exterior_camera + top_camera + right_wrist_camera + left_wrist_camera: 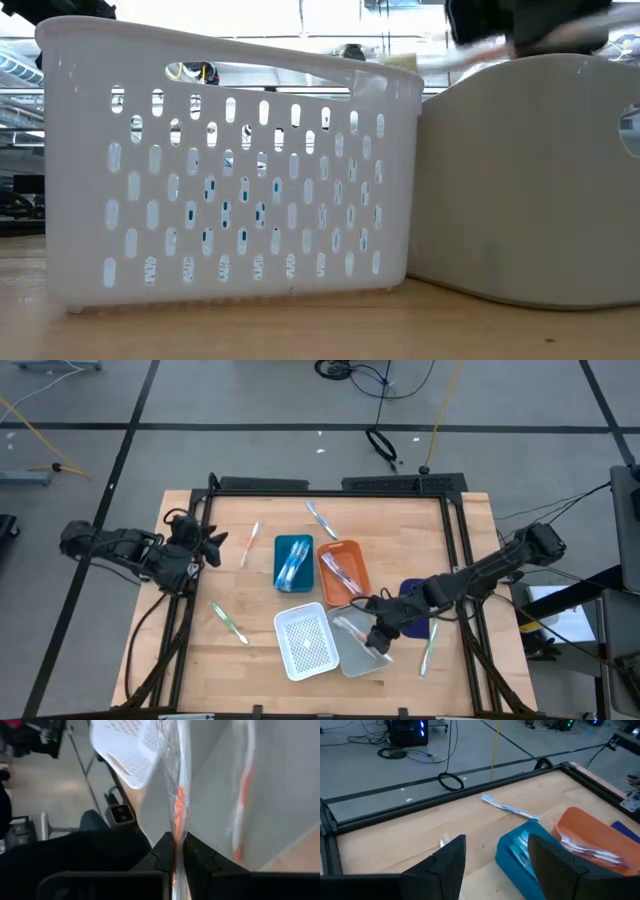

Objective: Pick & Place Toothbrushes
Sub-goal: Put the orange toothbrush into the gray bin

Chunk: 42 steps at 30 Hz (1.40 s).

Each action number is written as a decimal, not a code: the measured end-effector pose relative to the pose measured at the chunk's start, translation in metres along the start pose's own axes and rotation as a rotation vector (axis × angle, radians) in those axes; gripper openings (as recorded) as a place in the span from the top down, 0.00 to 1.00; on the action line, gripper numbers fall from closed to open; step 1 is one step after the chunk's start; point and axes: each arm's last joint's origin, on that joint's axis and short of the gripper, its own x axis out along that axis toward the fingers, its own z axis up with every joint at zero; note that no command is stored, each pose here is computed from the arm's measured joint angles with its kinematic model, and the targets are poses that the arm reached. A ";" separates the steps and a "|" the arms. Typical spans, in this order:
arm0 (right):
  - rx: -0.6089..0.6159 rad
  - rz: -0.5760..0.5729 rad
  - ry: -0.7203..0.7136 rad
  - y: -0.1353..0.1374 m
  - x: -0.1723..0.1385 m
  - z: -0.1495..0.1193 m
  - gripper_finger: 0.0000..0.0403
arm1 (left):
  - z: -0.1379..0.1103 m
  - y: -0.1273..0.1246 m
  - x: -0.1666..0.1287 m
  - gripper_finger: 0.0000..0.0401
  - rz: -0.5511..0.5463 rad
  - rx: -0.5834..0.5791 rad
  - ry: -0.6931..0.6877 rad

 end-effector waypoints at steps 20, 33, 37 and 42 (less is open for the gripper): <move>0.149 -0.003 0.195 -0.032 0.025 0.040 0.95 | -0.006 0.003 -0.005 0.47 -0.007 0.028 -0.002; 0.198 -0.041 0.148 -0.033 0.037 0.036 0.94 | -0.007 0.001 -0.007 0.47 -0.031 0.024 -0.009; 0.201 -0.062 0.150 -0.038 0.049 0.036 0.95 | -0.007 0.001 -0.007 0.47 -0.035 0.026 -0.008; 0.209 -0.105 0.120 -0.045 0.057 0.037 0.94 | -0.007 0.001 -0.007 0.47 -0.035 0.026 -0.008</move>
